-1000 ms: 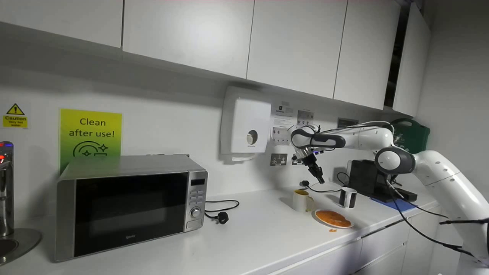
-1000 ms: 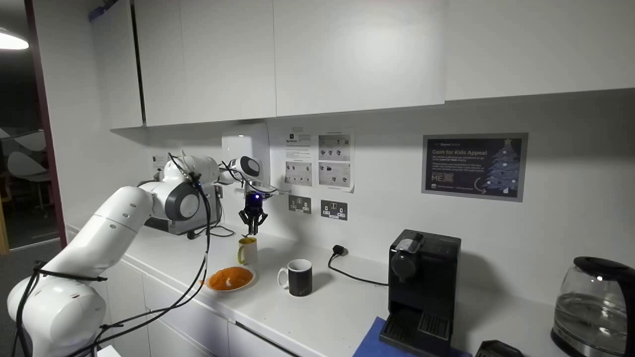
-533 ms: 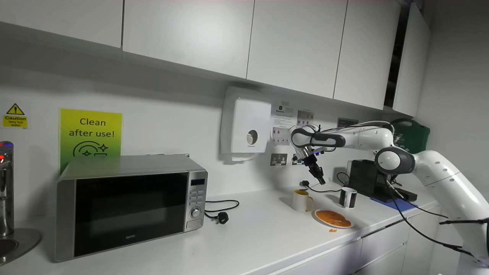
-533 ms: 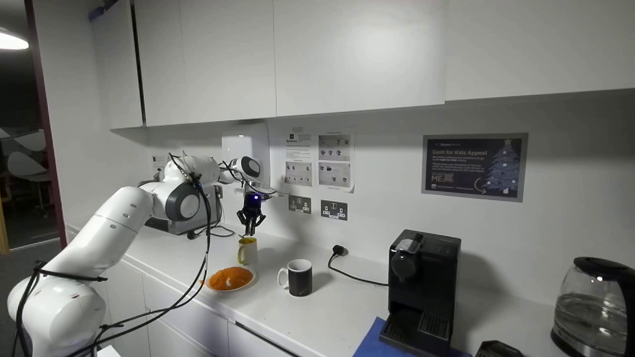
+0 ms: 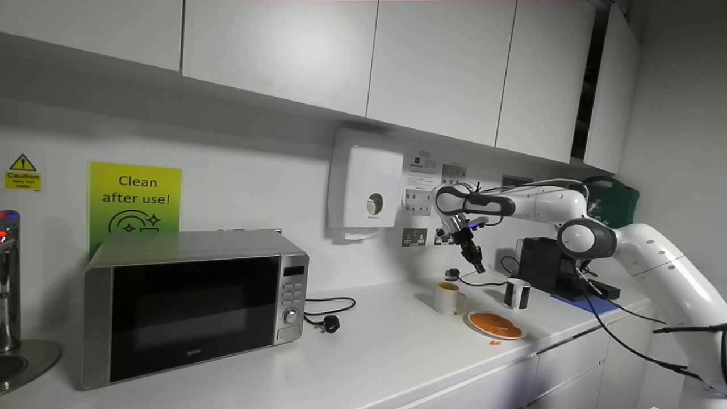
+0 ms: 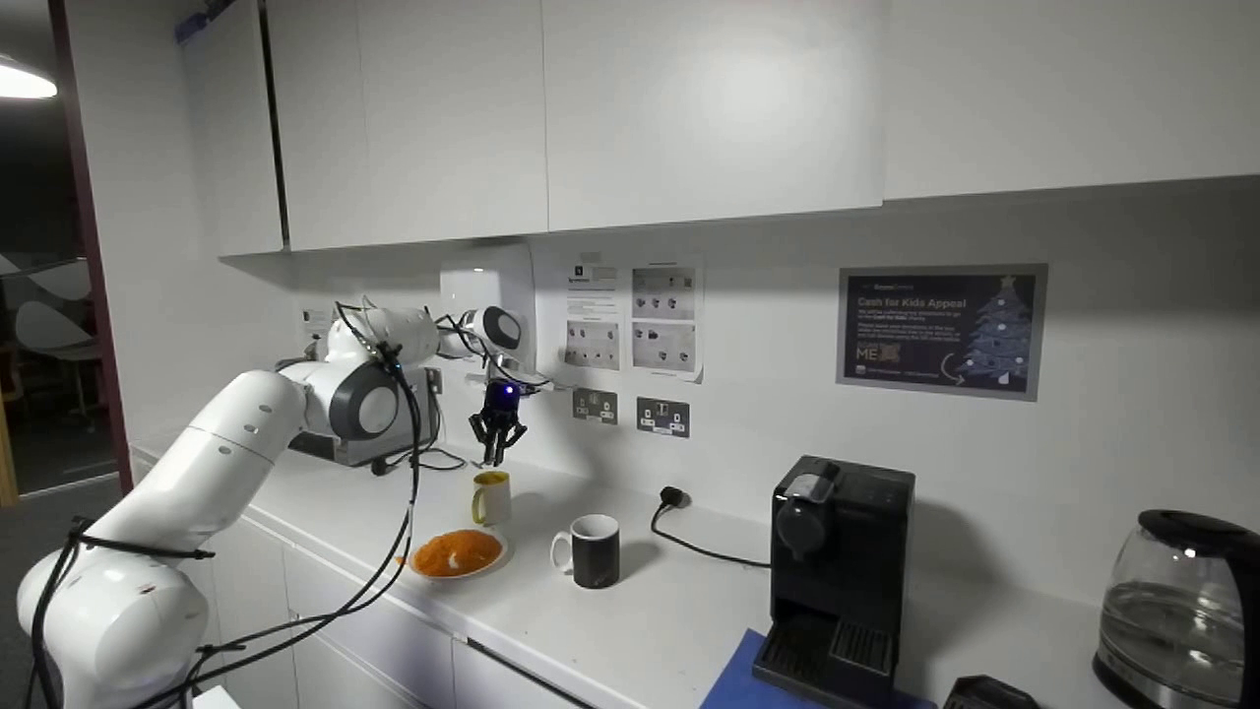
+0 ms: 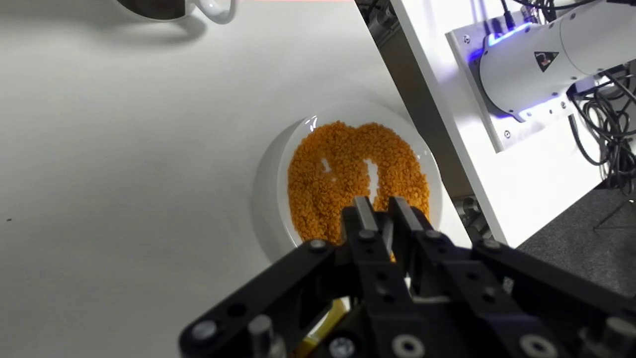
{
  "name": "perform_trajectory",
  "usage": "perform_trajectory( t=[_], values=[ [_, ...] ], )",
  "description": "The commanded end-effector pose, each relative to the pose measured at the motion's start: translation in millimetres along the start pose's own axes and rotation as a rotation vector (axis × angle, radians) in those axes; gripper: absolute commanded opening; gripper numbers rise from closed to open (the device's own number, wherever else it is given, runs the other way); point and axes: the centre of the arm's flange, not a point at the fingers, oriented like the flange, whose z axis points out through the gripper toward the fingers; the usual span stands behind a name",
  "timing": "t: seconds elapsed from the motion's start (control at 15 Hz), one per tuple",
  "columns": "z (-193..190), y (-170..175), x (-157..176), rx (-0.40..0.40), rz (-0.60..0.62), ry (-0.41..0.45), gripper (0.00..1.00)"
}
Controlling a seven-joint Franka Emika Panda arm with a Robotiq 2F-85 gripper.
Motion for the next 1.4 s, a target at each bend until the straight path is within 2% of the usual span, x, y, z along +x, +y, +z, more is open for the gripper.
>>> perform_trajectory(
  t=[0.0, 0.93, 1.33],
  values=[
    [-18.4, 9.0, -7.2, 0.041, 0.007, 0.045, 0.03],
    [-17.4, 9.9, -11.8, 0.081, 0.001, 0.120, 0.03],
    [-17.8, 8.7, -11.7, 0.066, 0.000, 0.121, 0.03]
  ],
)
